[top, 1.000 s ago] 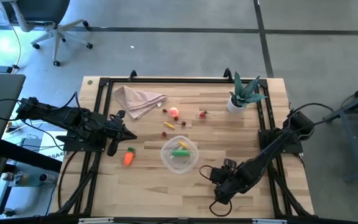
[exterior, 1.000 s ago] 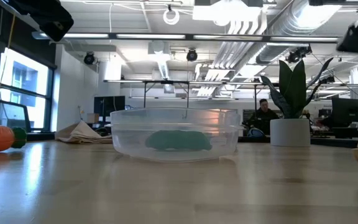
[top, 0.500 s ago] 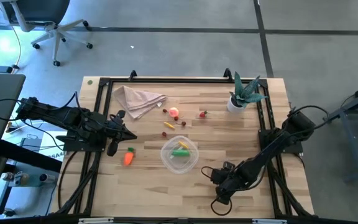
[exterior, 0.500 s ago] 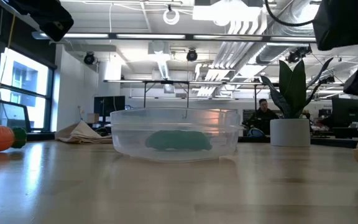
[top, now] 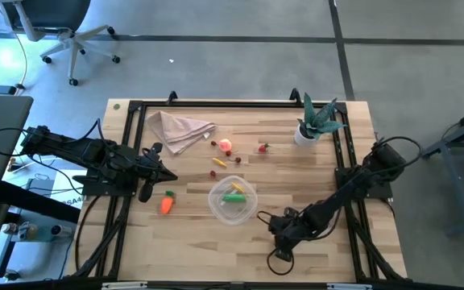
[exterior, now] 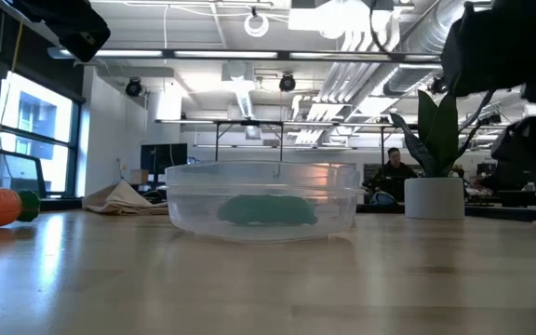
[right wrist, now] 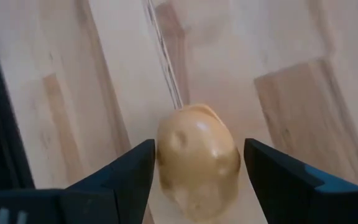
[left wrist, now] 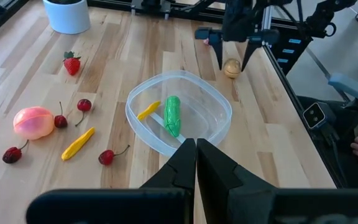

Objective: Pick and placing Produce into tupperware
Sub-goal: Put the potato into the transparent bin

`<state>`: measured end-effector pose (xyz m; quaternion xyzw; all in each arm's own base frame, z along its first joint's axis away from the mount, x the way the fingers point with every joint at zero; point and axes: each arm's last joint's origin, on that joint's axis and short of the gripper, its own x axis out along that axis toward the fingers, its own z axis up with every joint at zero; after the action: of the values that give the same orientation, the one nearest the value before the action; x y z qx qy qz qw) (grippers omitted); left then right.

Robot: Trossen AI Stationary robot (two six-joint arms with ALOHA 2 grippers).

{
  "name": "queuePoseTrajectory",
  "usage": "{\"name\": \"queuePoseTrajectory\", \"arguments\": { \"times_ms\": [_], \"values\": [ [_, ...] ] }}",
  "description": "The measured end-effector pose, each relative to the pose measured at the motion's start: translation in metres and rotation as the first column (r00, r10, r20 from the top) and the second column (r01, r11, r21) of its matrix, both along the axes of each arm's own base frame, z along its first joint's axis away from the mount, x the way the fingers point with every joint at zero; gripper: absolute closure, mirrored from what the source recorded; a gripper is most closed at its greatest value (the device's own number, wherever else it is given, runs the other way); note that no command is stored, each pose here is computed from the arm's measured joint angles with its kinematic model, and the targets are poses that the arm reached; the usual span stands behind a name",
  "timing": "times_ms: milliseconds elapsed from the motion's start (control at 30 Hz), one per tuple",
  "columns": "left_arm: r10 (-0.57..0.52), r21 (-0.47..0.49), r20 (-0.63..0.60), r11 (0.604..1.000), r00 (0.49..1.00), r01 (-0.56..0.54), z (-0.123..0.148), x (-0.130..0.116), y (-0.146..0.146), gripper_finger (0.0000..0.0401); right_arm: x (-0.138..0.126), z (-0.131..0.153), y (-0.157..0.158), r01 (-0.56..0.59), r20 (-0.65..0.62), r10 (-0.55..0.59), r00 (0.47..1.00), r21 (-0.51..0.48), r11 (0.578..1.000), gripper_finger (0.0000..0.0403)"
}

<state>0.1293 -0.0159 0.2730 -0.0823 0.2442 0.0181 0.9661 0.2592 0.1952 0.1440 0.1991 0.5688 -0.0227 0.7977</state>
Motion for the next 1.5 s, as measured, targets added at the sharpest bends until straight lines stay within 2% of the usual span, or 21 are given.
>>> {"name": "queuePoseTrajectory", "arguments": {
  "times_ms": [133, 500, 867, 1500],
  "values": [
    [0.000, 0.000, 0.000, 1.000, 1.000, 0.000, 0.0000, 0.0000, 0.0000, 0.0396, 0.0026, -0.0090, 0.0003, -0.017, -0.037, 0.018, 0.999, 0.008, 1.000, 0.0164],
    [0.000, 0.000, 0.000, 1.000, 1.000, 0.000, 0.0000, 0.0000, 0.0000, 0.0396, 0.0025, -0.0081, -0.0007, -0.022, -0.042, 0.021, 0.999, -0.027, 0.999, 0.0167],
    [0.000, 0.000, 0.000, 1.000, 1.000, 0.000, 0.0000, 0.0000, 0.0000, 0.0396, 0.0010, -0.0094, -0.0049, -0.015, -0.075, 0.011, 0.997, -0.055, 0.998, 0.0217],
    [0.000, 0.000, 0.000, 1.000, 1.000, 0.000, 0.0000, 0.0000, 0.0000, 0.0396, 0.0028, -0.0079, -0.0049, -0.034, -0.068, 0.030, 0.997, -0.062, 0.998, 0.0217]
  ]
}}
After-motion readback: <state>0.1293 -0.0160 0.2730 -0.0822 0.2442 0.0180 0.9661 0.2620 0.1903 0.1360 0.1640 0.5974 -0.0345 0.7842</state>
